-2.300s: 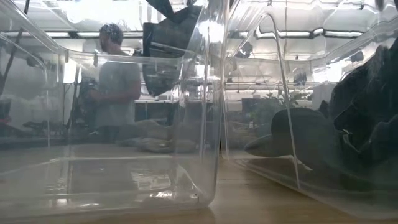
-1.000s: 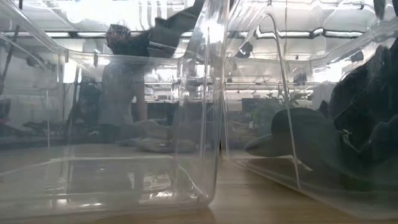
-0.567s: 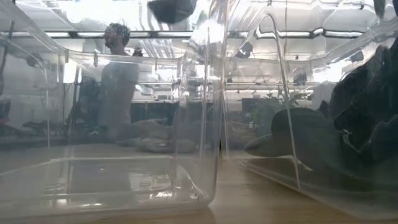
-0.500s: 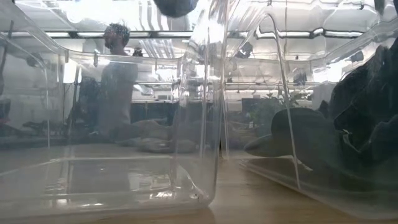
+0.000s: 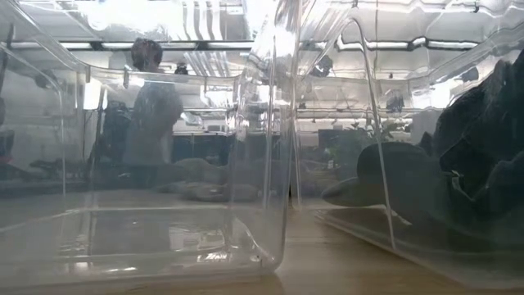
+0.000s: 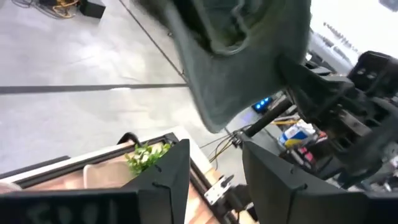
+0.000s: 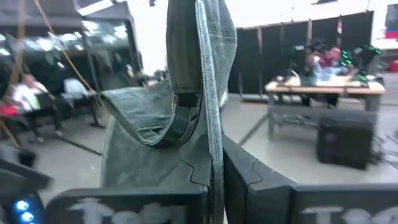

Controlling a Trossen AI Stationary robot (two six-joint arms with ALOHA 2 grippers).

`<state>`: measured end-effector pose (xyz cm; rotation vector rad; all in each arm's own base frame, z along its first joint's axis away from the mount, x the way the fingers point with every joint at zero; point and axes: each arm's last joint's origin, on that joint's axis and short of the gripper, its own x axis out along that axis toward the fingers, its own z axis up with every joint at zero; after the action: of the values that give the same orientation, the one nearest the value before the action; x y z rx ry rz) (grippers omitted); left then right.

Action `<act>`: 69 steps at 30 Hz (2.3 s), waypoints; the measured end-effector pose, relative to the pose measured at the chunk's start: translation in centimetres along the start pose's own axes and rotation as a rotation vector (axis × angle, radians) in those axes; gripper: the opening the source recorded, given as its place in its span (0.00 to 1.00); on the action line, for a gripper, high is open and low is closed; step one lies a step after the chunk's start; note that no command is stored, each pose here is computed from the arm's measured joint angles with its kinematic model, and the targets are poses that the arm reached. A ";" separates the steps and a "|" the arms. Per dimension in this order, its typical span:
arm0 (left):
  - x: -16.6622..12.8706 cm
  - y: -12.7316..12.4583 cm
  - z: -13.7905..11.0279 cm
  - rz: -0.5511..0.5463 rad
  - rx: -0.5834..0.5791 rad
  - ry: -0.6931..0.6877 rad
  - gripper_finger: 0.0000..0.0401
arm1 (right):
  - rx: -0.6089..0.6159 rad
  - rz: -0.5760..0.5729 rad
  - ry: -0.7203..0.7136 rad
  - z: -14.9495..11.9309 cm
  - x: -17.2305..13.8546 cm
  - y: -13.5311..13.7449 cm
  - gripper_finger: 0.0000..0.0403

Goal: Pick & Place hat
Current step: Put the black cap into the right transparent bin

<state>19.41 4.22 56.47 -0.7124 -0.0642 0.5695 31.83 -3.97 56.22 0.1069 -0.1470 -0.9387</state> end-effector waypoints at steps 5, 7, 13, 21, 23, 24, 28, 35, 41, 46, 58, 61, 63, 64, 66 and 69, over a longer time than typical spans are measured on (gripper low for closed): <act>1.4 -0.8 0.0 -0.044 0.015 -0.046 0.35 | 0.014 0.042 -0.016 0.0 -0.1 0.6 0.02; 1.6 -1.0 0.0 -0.053 0.025 -0.059 0.35 | 0.009 0.048 -0.011 -0.2 -0.1 0.8 0.02; 2.2 -1.1 -0.1 -0.038 0.070 -0.074 0.35 | 0.013 0.075 -0.006 -0.4 -0.3 1.3 0.02; 2.6 -1.1 -0.5 -0.040 0.073 -0.055 0.34 | -0.019 0.048 -0.009 -0.4 -0.8 1.7 0.02; 2.5 -1.3 -0.7 -0.057 0.074 -0.040 0.34 | -0.043 0.021 -0.013 -0.2 -0.9 1.4 0.02; 2.3 -1.3 -0.7 -0.062 0.073 -0.039 0.34 | -0.039 0.018 -0.017 0.1 -1.1 1.2 0.02; 2.0 -1.4 -0.6 -0.086 0.049 -0.027 0.34 | -0.017 0.017 -0.050 1.4 -1.8 0.3 0.02; 1.9 -1.5 -0.4 -0.100 0.064 -0.049 0.34 | 0.024 0.052 -0.051 1.7 -2.4 0.4 0.02; 2.0 -1.6 -0.1 -0.093 0.094 -0.100 0.34 | 0.018 0.070 -0.040 1.1 -2.2 1.1 0.02; 2.3 -1.5 -0.3 -0.059 0.124 -0.105 0.34 | 0.061 0.127 -0.037 1.1 -2.5 1.5 0.02; 2.7 -1.5 -0.6 -0.079 0.159 -0.091 0.15 | 0.080 0.170 -0.024 0.9 -2.9 1.9 0.02; 2.7 -1.5 -0.6 -0.089 0.149 -0.086 0.03 | 0.058 0.210 -0.024 0.8 -2.8 2.1 0.03; 2.6 -1.6 -0.5 -0.100 0.155 -0.086 0.03 | 0.048 0.239 -0.020 0.9 -2.9 2.1 0.04; 2.6 -1.6 -0.6 -0.100 0.162 -0.084 0.02 | 0.039 0.250 -0.010 0.8 -3.0 2.0 0.06; 2.6 -1.5 -0.7 -0.107 0.178 -0.067 0.02 | 0.010 0.263 0.017 0.7 -3.2 1.8 0.10; 2.7 -1.5 -0.9 -0.138 0.210 -0.029 0.01 | -0.014 0.279 0.074 0.5 -3.8 1.2 0.20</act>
<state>22.63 4.13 56.42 -0.4915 -0.0790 0.4472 30.54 -0.18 56.61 0.1044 -0.0842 -0.6561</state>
